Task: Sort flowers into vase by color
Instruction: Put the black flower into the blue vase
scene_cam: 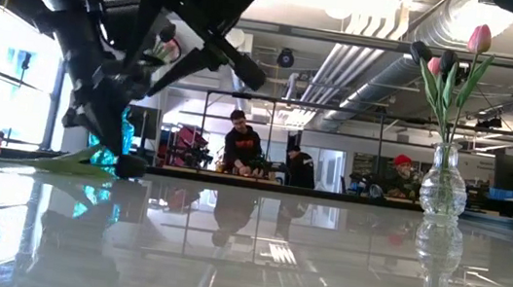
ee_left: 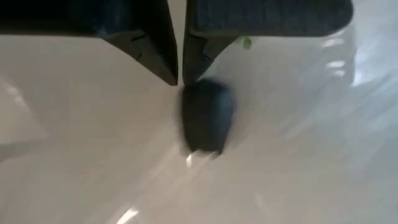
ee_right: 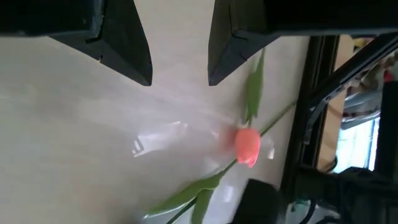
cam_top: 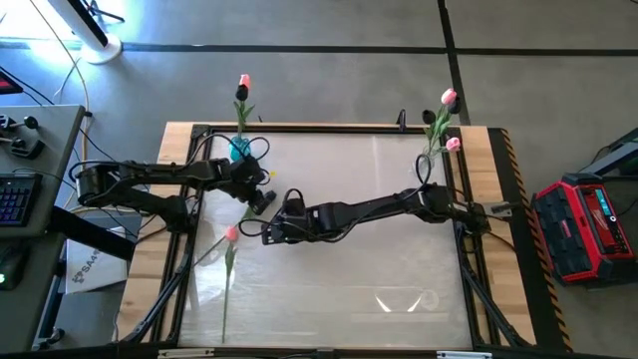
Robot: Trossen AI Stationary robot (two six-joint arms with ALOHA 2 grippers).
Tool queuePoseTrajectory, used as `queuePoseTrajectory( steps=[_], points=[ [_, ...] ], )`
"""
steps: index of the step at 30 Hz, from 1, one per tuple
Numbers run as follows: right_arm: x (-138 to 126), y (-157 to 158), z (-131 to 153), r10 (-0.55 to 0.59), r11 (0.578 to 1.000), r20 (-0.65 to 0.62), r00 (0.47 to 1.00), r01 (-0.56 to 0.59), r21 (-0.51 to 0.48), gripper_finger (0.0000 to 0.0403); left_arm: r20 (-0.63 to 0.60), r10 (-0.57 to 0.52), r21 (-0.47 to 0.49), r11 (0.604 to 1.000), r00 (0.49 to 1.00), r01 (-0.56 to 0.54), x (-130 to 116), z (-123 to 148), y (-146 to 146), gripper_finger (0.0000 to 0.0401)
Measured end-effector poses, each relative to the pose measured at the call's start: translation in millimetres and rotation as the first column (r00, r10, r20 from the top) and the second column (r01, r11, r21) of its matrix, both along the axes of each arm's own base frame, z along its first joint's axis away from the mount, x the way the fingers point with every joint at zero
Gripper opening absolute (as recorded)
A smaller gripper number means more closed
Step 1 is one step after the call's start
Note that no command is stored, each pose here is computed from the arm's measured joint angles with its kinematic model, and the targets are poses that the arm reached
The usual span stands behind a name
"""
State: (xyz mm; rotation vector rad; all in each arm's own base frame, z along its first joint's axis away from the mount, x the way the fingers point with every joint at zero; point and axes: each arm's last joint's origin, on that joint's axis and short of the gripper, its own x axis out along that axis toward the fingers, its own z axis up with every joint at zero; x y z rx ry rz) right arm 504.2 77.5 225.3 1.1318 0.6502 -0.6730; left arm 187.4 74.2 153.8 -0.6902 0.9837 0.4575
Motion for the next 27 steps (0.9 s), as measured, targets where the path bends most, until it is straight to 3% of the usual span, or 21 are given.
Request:
queuePoseTrajectory(
  steps=[5, 11, 19, 27],
  points=[
    [-0.1, -3.1, -0.3, -0.017, 1.000, -0.004, 1.000, 0.017, -0.009, 0.0145, 0.100, 0.006, 0.003, 1.000, 0.995, -0.006, 2.4, 10.5, 0.1, 0.0002],
    [0.5, -5.1, 0.0, -0.020, 1.000, 0.000, 1.000, 0.020, -0.008, 0.0145, 0.131, -0.038, 0.007, 0.999, 0.991, 0.037, -1.3, 17.7, -2.6, 0.0005],
    [0.6, -4.9, -0.1, -0.022, 1.000, 0.001, 1.000, 0.022, 0.009, 0.0145, -0.116, -0.077, 0.008, 0.997, 0.990, 0.079, -25.7, 11.6, -12.1, 0.0040],
    [0.6, -5.2, -0.1, -0.028, 1.000, 0.002, 1.000, 0.028, 0.007, 0.0145, -0.122, -0.082, -0.033, 0.996, 0.989, 0.078, -24.9, 2.5, -27.1, 0.0088]
  ],
)
